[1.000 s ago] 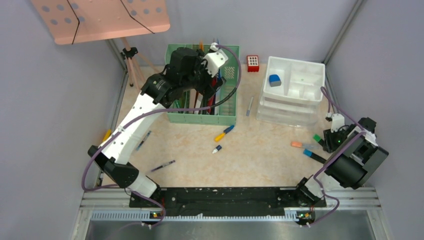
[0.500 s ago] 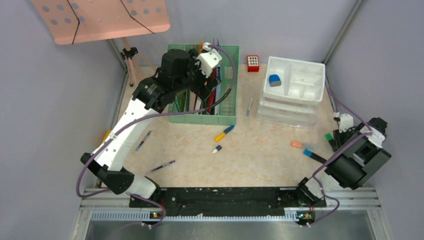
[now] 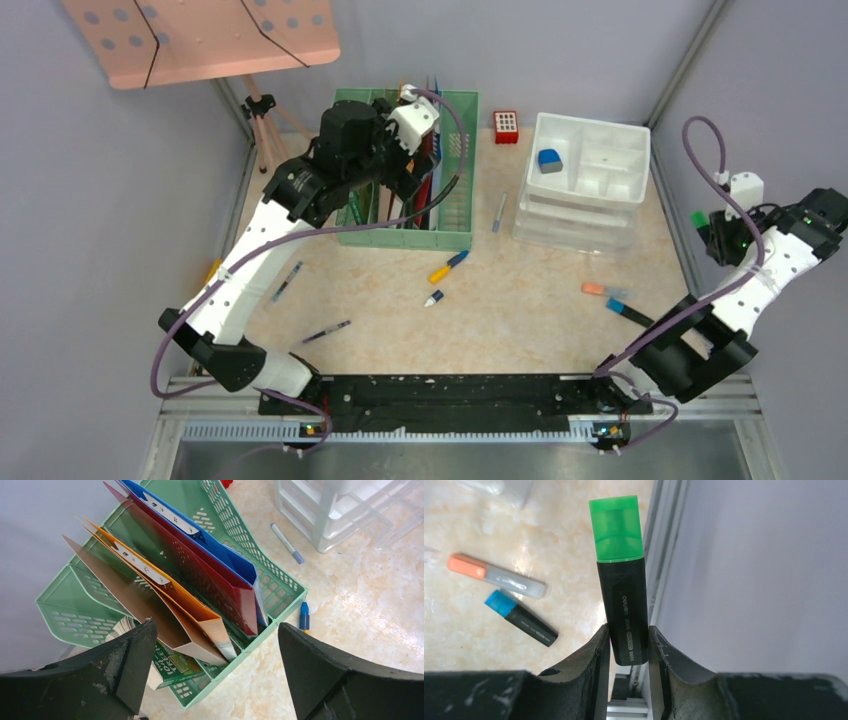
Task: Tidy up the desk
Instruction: Pick up the stationery from the center of the board, then place the stationery in the drawer.
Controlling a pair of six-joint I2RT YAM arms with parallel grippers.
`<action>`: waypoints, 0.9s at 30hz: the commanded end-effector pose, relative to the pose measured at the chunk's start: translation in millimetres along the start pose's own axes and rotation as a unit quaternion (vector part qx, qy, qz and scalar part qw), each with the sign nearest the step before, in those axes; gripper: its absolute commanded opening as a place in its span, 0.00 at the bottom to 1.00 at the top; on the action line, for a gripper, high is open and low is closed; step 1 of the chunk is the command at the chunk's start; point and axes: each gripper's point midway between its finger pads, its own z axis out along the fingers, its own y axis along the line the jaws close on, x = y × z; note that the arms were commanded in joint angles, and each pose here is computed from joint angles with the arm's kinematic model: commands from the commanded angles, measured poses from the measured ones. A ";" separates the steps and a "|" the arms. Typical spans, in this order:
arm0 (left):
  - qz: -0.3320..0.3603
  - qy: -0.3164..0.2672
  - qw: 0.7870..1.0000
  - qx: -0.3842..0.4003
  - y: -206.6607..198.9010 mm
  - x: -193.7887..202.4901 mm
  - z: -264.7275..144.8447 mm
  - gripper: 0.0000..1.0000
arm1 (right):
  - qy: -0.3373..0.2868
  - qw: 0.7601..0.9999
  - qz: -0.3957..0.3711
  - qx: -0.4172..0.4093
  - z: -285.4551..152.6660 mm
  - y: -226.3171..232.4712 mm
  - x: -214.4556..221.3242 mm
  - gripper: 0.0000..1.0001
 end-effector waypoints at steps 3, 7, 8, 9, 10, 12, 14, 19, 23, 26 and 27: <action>-0.018 -0.049 0.998 -0.031 13.1 -24.2 -15.7 0.96 | -0.098 0.992 -0.078 0.009 -77.0 44.0 -89.0 0.00; -0.025 -0.046 0.998 -0.044 17.3 -22.1 -15.4 0.96 | -0.137 0.983 -0.124 -0.002 -93.1 81.6 -132.0 0.00; -0.027 -0.045 0.997 -0.052 20.0 -21.7 -16.2 0.96 | -0.145 0.981 -0.129 -0.010 -95.3 90.1 -140.7 0.00; -0.030 -0.045 0.997 -0.057 21.6 -21.2 -16.7 0.96 | -0.152 0.979 -0.135 -0.021 -96.1 98.9 -149.2 0.00; -0.032 -0.045 0.997 -0.062 23.5 -21.0 -17.5 0.97 | -0.156 0.977 -0.138 -0.034 -95.3 107.2 -155.5 0.00; -0.037 -0.046 0.996 -0.072 27.0 -21.0 -19.9 0.97 | -0.161 0.974 -0.150 -0.060 -90.7 125.5 -168.2 0.00; -0.044 -0.048 0.994 -0.085 33.0 -20.9 -23.4 0.97 | -0.160 0.970 -0.163 -0.077 -81.2 141.2 -178.5 0.00; -0.062 -0.055 0.991 -0.106 45.5 -19.0 -32.4 0.98 | -0.148 0.963 -0.199 -0.106 -52.1 177.0 -194.3 0.00; -0.066 -0.057 0.990 -0.111 49.4 -15.0 -38.3 0.98 | -0.131 0.958 -0.222 -0.123 -34.8 194.4 -192.4 0.00; -0.069 -0.061 0.990 -0.111 49.6 -14.7 -42.3 0.98 | -0.119 0.952 -0.249 -0.132 -25.8 202.9 -186.1 0.00; -0.069 -0.060 0.990 -0.111 49.8 -13.8 -42.3 0.98 | -0.114 0.949 -0.260 -0.133 -22.7 204.6 -183.0 0.00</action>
